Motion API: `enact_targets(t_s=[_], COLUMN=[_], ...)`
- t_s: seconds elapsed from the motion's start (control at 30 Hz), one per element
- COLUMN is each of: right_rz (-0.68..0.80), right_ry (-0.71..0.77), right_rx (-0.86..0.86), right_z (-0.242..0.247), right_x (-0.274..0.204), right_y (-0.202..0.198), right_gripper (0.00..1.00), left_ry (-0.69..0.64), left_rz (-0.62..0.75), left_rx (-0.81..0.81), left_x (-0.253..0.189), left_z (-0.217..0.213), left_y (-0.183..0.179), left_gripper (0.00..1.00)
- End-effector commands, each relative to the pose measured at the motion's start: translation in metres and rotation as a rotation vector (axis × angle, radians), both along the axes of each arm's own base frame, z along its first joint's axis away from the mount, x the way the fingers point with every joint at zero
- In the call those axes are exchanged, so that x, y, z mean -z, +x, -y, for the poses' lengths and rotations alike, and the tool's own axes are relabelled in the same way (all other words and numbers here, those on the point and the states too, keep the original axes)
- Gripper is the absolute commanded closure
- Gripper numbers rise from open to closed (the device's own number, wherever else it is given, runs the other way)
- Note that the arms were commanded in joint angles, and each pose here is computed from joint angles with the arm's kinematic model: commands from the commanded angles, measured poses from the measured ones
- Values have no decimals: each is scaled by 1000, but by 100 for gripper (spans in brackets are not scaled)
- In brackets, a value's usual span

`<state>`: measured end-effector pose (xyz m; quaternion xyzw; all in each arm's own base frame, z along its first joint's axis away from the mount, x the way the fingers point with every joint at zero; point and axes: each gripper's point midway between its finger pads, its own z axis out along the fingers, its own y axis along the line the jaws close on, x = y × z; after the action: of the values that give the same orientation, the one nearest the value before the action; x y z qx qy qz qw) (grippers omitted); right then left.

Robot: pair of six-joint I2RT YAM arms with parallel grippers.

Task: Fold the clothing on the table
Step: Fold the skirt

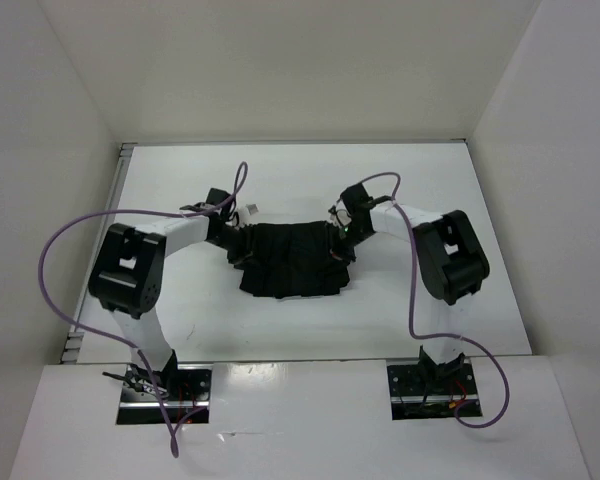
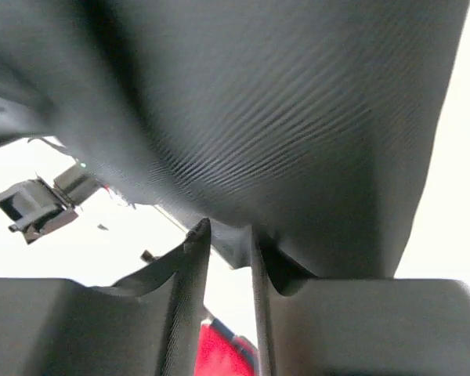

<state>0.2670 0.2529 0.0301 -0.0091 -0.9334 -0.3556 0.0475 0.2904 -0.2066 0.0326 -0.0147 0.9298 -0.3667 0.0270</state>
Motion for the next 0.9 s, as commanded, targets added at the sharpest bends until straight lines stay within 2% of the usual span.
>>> enact_targets(t_s=[0.0, 0.07, 0.1, 0.13, 0.17, 0.27, 0.3, 0.33, 0.4, 0.43, 0.47, 0.5, 0.63, 0.87], right_rz=[377, 503, 561, 596, 647, 738, 696, 713, 670, 666, 635, 663, 687, 723], right_ry=[25, 41, 63, 69, 84, 94, 79, 81, 88, 76, 63, 61, -16, -35], right_rx=[41, 66, 82, 113, 133, 204, 240, 279, 351, 408, 447, 520, 706, 748], right_z=[0, 11, 14, 25, 33, 60, 66, 76, 88, 99, 106, 117, 156, 166], right_x=[-125, -185, -210, -226, -245, -267, -251, -250, -231, -226, -204, -212, -194, -201], right_y=[52, 50, 53, 56, 52, 49, 44, 46, 28, 27, 21, 14, -4, -18], right_gripper=[66, 58, 51, 50, 48, 37, 31, 28, 18, 15, 15, 10, 6, 6], left_ry=[-38, -63, -76, -100, -109, -106, -122, -114, -128, -125, -126, -146, -132, -147], left_rz=[288, 468, 528, 608, 649, 722, 757, 733, 739, 695, 685, 687, 725, 689], left_rx=[-6, -39, -52, -78, -103, -176, -212, -239, -320, -331, -353, -390, -448, -440], left_x=[-101, -164, -182, -212, -223, -238, -249, -230, -229, -209, -204, -208, -212, -205], left_z=[5, -4, -8, -14, -21, -33, -37, -40, -48, -49, -51, -53, -67, -64], left_y=[32, 37, 38, 33, 33, 17, 5, -2, -18, -27, -31, -39, -48, -50], left_gripper=[57, 45, 42, 40, 39, 37, 37, 35, 34, 34, 32, 30, 27, 28])
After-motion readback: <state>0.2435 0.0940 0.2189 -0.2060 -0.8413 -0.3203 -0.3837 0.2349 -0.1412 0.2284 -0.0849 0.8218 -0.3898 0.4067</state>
